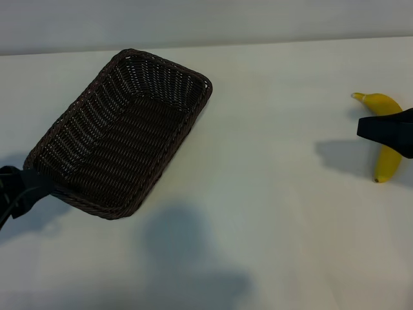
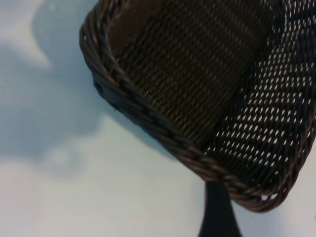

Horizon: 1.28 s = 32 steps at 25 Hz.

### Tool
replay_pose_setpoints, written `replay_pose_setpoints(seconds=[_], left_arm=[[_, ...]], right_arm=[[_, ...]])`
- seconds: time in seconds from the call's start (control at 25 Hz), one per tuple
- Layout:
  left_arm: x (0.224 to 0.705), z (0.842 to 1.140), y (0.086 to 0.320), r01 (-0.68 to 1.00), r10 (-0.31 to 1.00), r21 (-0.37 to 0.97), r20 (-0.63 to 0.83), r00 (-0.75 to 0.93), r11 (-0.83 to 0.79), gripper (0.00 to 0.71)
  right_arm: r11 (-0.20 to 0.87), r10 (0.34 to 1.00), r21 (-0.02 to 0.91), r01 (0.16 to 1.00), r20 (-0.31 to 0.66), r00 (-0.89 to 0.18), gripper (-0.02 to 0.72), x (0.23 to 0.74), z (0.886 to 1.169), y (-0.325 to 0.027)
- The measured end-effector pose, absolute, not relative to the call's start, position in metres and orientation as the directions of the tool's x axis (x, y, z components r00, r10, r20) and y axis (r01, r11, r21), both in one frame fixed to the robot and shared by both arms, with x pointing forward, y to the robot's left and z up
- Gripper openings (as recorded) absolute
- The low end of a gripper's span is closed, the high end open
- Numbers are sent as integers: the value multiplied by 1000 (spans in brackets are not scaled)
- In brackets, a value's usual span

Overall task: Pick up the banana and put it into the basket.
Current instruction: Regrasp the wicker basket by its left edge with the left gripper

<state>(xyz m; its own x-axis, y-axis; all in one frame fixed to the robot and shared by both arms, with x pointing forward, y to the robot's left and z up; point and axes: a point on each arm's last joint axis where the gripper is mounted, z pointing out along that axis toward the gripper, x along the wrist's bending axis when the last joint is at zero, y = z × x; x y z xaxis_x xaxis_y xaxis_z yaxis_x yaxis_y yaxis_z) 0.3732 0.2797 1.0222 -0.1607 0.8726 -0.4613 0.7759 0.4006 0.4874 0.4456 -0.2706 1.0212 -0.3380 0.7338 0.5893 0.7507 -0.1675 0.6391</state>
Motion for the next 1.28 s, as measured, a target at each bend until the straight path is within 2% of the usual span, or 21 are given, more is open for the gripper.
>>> replay_pose_setpoints(seconds=[0.12, 0.4, 0.68, 0.92, 1.28], left_arm=[[373, 1022, 280, 766, 852, 466, -485, -198, 443, 549], [374, 1024, 276, 722, 735, 353, -602, -312, 595, 552], [374, 1024, 275, 705, 703, 321, -620, -348, 632, 552], [375, 1011, 279, 657, 662, 301, -630, -407, 691, 552], [400, 980, 282, 632, 594, 170, -585, -552, 756, 553]], right_arm=[[-167, 734, 639, 751, 589, -338, 295, 446, 1021, -271], [-167, 734, 639, 751, 589, -338, 295, 446, 1021, -271], [-167, 733, 639, 751, 590, -339, 294, 446, 1021, -270], [-167, 732, 638, 751, 591, -339, 294, 445, 1021, -270], [-167, 732, 638, 751, 591, -339, 294, 445, 1021, -270]])
